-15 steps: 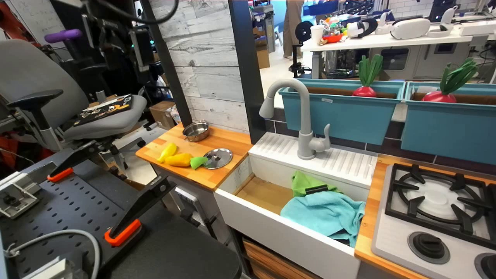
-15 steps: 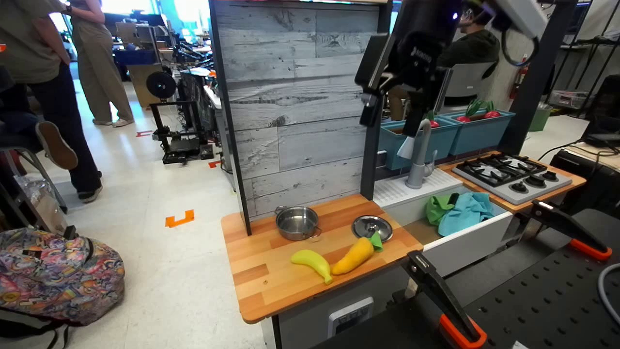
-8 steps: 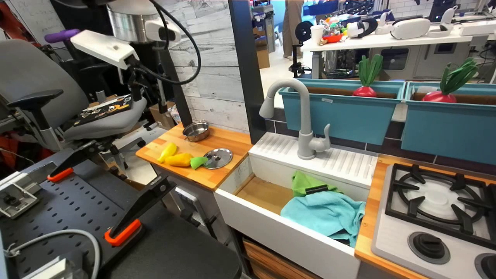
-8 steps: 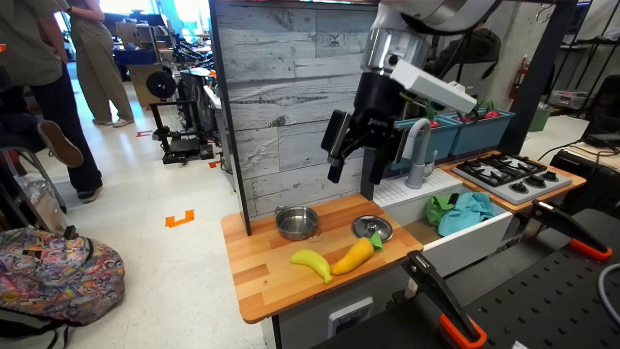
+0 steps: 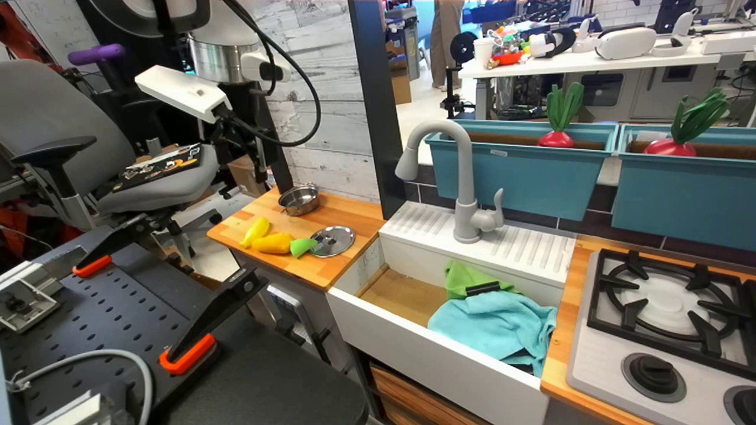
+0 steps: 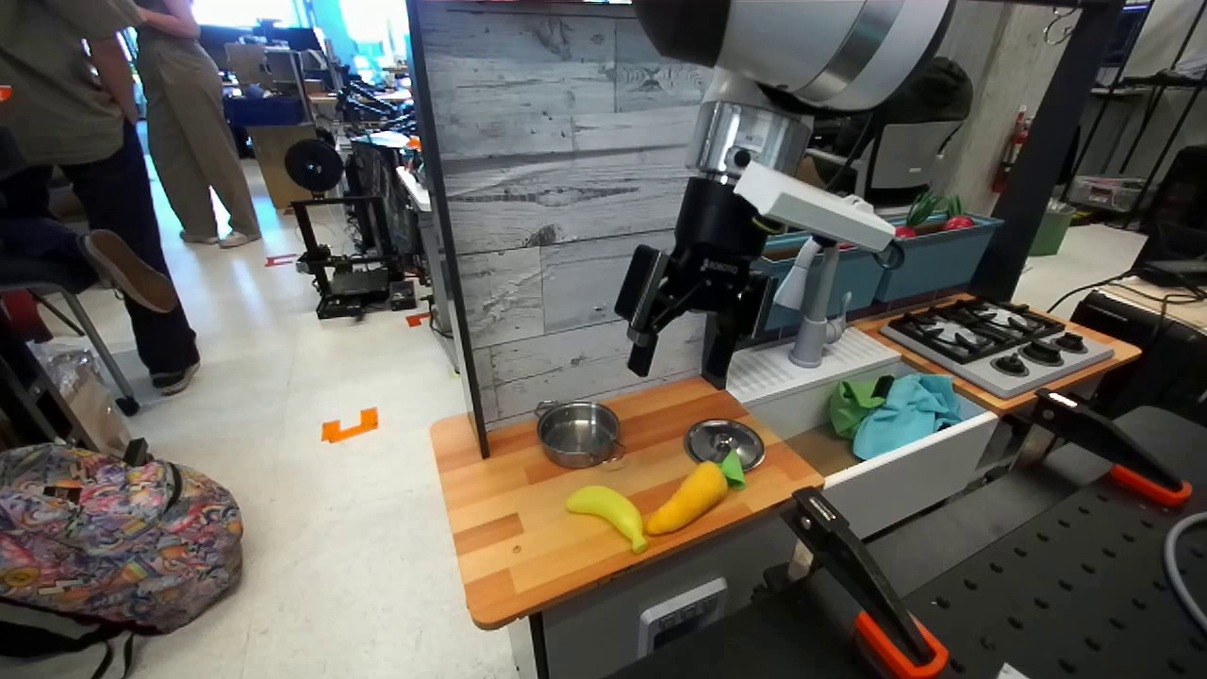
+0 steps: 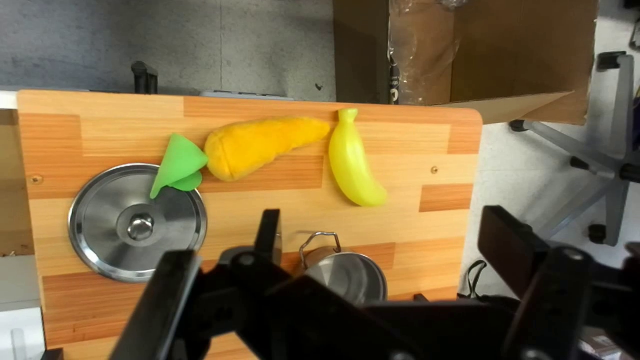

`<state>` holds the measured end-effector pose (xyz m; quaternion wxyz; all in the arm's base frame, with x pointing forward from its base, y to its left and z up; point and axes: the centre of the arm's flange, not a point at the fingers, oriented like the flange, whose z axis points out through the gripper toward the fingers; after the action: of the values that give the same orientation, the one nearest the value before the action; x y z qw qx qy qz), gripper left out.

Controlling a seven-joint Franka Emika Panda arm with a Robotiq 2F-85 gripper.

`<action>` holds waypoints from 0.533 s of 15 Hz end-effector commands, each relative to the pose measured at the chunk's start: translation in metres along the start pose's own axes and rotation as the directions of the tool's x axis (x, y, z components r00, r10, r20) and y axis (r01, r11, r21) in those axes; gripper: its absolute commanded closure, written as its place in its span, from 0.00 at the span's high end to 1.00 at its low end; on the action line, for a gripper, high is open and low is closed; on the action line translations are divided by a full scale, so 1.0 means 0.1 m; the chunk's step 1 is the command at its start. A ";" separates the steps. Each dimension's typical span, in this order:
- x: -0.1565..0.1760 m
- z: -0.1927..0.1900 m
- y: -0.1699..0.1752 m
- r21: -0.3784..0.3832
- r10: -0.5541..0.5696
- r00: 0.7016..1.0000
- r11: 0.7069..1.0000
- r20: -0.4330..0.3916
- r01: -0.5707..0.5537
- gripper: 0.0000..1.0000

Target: Move the toy banana closer to the grey wall

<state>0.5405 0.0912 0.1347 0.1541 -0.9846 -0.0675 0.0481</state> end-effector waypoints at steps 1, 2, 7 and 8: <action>0.01 0.06 0.03 0.037 0.036 0.998 0.999 -0.044 -0.034 1.00; 0.03 0.13 0.03 0.054 0.041 0.997 0.998 -0.071 -0.037 1.00; 0.10 0.55 -0.01 0.049 0.065 0.993 0.997 -0.097 -0.060 1.00; 0.09 0.65 -0.02 0.040 0.067 0.993 0.997 -0.092 -0.064 1.00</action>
<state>0.5384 0.1028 0.1026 0.1754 -0.9838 -0.0350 0.0137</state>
